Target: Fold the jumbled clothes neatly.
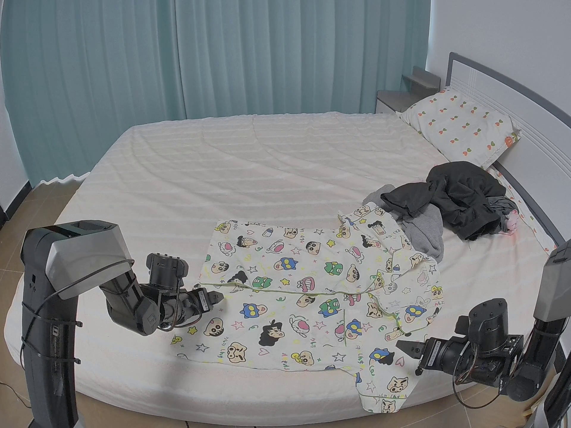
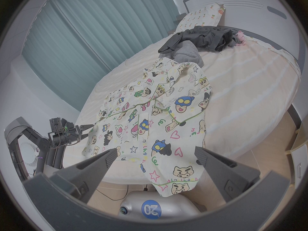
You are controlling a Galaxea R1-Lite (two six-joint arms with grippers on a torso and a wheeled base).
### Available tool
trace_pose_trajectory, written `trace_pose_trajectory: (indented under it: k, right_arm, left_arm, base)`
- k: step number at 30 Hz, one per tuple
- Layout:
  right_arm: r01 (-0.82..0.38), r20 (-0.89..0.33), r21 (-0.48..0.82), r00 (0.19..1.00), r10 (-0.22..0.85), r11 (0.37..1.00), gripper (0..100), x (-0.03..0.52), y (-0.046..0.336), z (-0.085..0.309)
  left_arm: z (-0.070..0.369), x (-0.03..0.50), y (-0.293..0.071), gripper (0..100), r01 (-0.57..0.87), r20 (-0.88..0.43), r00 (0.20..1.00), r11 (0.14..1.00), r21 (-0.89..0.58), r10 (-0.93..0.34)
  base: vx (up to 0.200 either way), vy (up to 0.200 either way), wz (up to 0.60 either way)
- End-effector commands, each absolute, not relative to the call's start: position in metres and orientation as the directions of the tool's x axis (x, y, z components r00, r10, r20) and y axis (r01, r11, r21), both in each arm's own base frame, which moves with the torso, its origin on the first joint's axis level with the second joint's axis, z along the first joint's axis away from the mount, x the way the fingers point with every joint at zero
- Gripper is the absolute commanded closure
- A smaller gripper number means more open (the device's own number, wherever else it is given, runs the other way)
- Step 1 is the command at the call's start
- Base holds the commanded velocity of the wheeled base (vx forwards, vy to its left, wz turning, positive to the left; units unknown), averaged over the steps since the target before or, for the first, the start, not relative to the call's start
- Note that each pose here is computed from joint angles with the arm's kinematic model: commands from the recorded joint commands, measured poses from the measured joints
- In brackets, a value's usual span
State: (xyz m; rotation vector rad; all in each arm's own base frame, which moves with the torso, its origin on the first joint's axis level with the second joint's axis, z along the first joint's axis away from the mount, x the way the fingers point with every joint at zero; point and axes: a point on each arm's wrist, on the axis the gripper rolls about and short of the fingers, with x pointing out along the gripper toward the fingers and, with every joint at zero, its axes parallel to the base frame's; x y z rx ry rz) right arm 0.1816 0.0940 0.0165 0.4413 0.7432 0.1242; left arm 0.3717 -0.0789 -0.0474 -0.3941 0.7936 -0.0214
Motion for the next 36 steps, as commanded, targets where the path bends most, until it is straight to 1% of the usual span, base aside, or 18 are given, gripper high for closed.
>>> trace_pose_trajectory:
  k: [1, 10, 18, 20, 21, 24, 30, 31, 34, 36]
  right_arm:
    - [0.050, -0.641, 0.421, 0.723, 0.258, 0.905, 0, 0.178, 0.092, 0.015]
    - [0.050, -0.640, 0.422, 0.724, 0.258, 0.905, 0, 0.178, 0.092, 0.015]
    - [0.053, -0.638, 0.423, 0.726, 0.256, 0.905, 0, 0.178, 0.092, 0.015]
    - [0.053, -0.638, 0.423, 0.726, 0.256, 0.905, 0, 0.178, 0.092, 0.015]
    - [0.052, -0.638, 0.422, 0.726, 0.256, 0.905, 0, 0.178, 0.092, 0.015]
    - [0.052, -0.639, 0.424, 0.725, 0.258, 0.904, 0, 0.178, 0.092, 0.015]
    - [0.054, -0.638, 0.423, 0.726, 0.255, 0.904, 0, 0.178, 0.092, 0.015]
    - [0.054, -0.638, 0.423, 0.726, 0.255, 0.904, 0, 0.178, 0.092, 0.015]
    - [0.054, -0.638, 0.423, 0.726, 0.255, 0.904, 0, 0.178, 0.092, 0.015]
    - [0.055, -0.640, 0.422, 0.725, 0.255, 0.905, 0, 0.178, 0.092, 0.015]
  left_arm:
    - [-0.049, 0.372, -0.078, 100, -0.135, -0.692, 0.705, 0.927, -0.349, -0.158]
    - [-0.043, 0.374, -0.075, 100, -0.162, -0.676, 0.729, 0.931, -0.327, -0.111]
    - [-0.019, 0.373, -0.075, 100, -0.156, -0.619, 0.779, 0.926, -0.343, -0.098]
    - [-0.019, 0.373, -0.075, 100, -0.156, -0.619, 0.779, 0.926, -0.343, -0.098]
    - [-0.018, 0.373, -0.075, 100, -0.138, -0.579, 0.809, 0.923, -0.359, -0.104]
    - [-0.017, 0.373, -0.073, 100, -0.126, -0.544, 0.832, 0.920, -0.371, -0.106]
    - [-0.028, 0.375, -0.070, 100, -0.143, -0.556, 0.826, 0.920, -0.365, -0.092]
    - [-0.029, 0.376, -0.069, 0, -0.147, -0.557, 0.826, 0.920, -0.363, -0.088]
    - [-0.033, 0.378, -0.067, 0, -0.158, -0.561, 0.824, 0.920, -0.360, -0.078]
    - [-0.036, 0.382, -0.062, 0, -0.186, -0.559, 0.828, 0.919, -0.347, -0.044]
  base:
    - [0.000, 0.000, 0.00]
    - [0.000, 0.000, 0.00]
    - [0.000, 0.000, 0.00]
    - [0.000, 0.000, 0.00]
    - [0.000, 0.000, 0.00]
    - [0.000, 0.000, 0.00]
    - [0.000, 0.000, 0.00]
    - [0.000, 0.000, 0.00]
    - [0.000, 0.000, 0.00]
    - [0.000, 0.000, 0.00]
